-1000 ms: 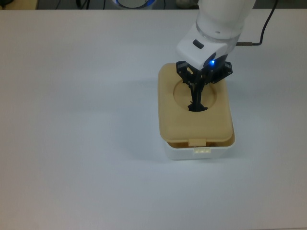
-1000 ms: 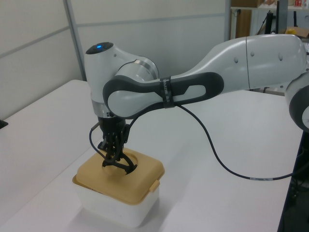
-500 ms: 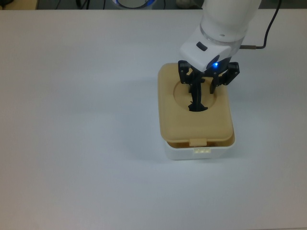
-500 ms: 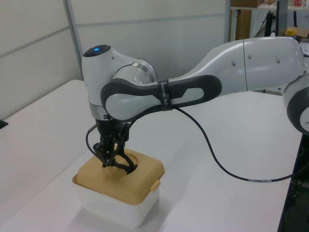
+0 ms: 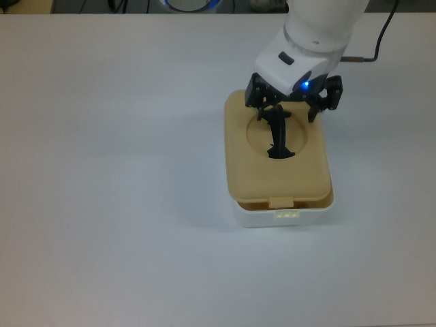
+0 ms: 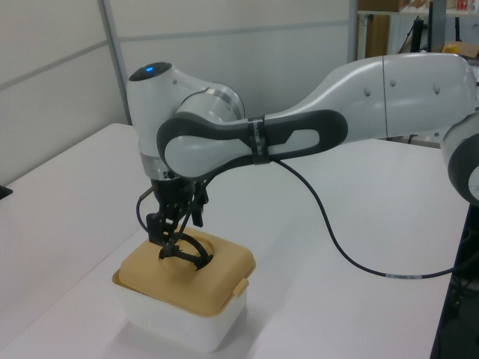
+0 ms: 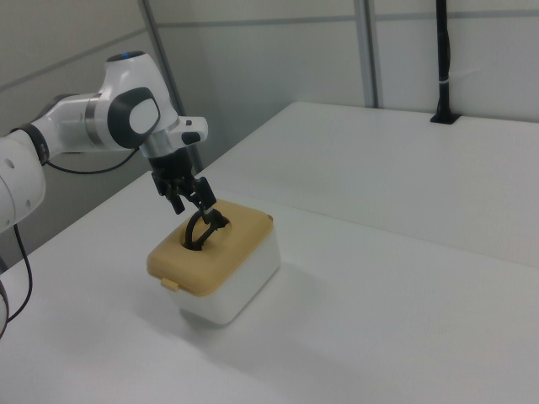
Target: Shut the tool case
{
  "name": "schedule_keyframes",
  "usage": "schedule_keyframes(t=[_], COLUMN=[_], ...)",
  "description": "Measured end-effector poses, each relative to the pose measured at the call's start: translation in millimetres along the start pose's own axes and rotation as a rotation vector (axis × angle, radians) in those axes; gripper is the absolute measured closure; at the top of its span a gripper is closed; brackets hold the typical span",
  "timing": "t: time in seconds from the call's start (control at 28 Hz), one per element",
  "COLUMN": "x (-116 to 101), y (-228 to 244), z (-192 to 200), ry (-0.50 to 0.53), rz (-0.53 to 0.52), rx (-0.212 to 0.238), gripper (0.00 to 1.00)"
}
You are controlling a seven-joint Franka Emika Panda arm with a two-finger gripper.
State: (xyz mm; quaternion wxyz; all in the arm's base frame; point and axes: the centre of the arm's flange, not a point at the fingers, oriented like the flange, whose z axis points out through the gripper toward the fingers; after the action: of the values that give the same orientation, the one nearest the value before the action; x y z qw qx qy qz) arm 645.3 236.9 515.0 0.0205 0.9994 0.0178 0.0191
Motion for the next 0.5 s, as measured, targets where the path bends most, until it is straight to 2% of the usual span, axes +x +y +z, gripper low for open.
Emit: schedule_keyframes(t=[0.32,0.5], x=[-15.4,-22.5], y=[17.8,42.7], z=[-35.8,-50.9], ry=[-0.019,-0.052], rz=[-0.043,-0.068], rx=[-0.007,-0.013], gripper=[0.00,0.00])
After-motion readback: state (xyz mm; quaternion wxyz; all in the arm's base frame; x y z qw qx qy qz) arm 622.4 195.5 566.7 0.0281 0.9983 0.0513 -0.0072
